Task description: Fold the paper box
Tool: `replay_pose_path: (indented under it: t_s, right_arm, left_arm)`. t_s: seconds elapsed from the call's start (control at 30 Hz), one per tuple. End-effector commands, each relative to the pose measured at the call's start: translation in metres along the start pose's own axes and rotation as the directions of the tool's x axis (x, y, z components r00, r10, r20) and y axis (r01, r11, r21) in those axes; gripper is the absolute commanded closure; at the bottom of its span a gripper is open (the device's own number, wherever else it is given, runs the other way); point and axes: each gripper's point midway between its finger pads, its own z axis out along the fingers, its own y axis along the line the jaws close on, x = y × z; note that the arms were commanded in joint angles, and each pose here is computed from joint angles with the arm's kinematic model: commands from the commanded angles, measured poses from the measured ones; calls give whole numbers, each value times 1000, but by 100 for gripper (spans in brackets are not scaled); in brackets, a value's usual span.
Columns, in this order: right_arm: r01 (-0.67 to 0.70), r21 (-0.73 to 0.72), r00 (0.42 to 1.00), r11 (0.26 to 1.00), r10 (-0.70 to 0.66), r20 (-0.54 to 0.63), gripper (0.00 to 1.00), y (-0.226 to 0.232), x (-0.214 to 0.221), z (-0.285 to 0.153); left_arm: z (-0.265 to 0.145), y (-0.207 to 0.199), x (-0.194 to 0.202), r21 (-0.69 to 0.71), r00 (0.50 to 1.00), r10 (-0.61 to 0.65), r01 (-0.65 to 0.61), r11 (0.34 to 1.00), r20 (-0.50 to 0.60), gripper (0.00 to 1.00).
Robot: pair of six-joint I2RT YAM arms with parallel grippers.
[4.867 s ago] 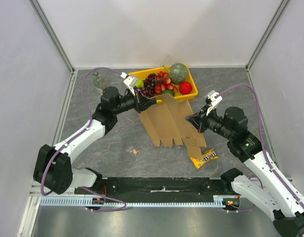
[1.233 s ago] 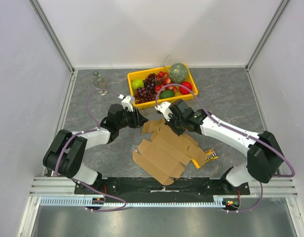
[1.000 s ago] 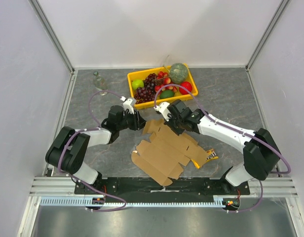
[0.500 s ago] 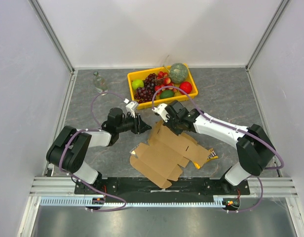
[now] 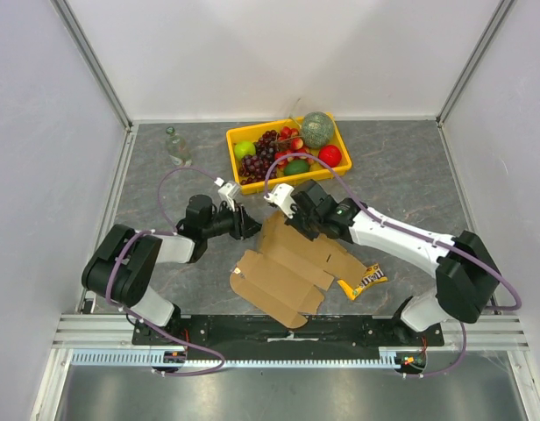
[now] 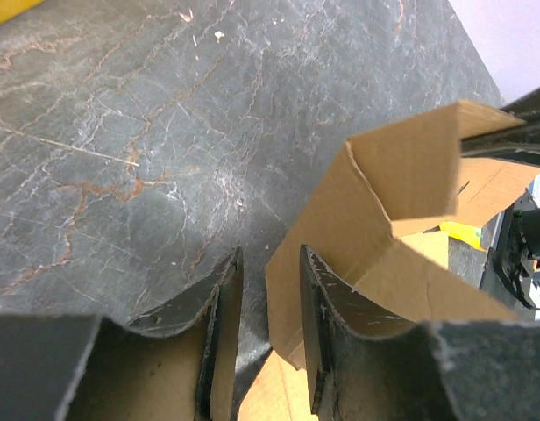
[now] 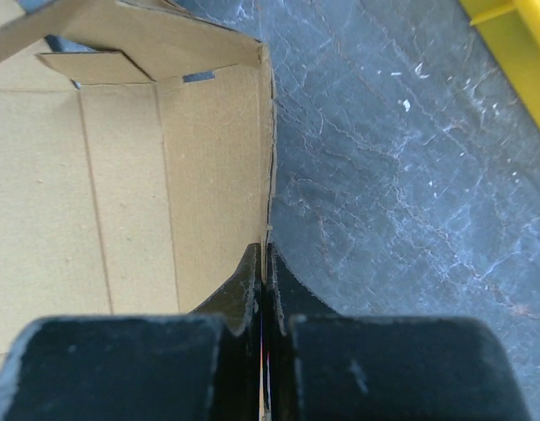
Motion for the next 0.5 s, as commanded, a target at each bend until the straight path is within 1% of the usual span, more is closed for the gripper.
replay_pose_path:
  t_s: [0.0, 0.1, 0.33, 0.47]
  right_arm:
    - [57, 71, 993, 996, -63, 97, 100, -8, -28, -20]
    - [98, 124, 990, 987, -110, 90, 100, -12, -34, -25]
    - [232, 253, 972, 939, -234, -19, 100, -23, -32, -22]
    - [259, 326, 964, 909, -263, -34, 100, -34, -36, -25]
  left_arm:
    - [-1, -9, -21, 64, 997, 34, -38, 997, 71, 61]
    - [2, -10, -29, 81, 995, 42, -49, 995, 91, 61]
    - [12, -9, -48, 125, 990, 49, -66, 990, 128, 61]
    - [15, -7, -53, 136, 989, 48, -67, 988, 137, 61]
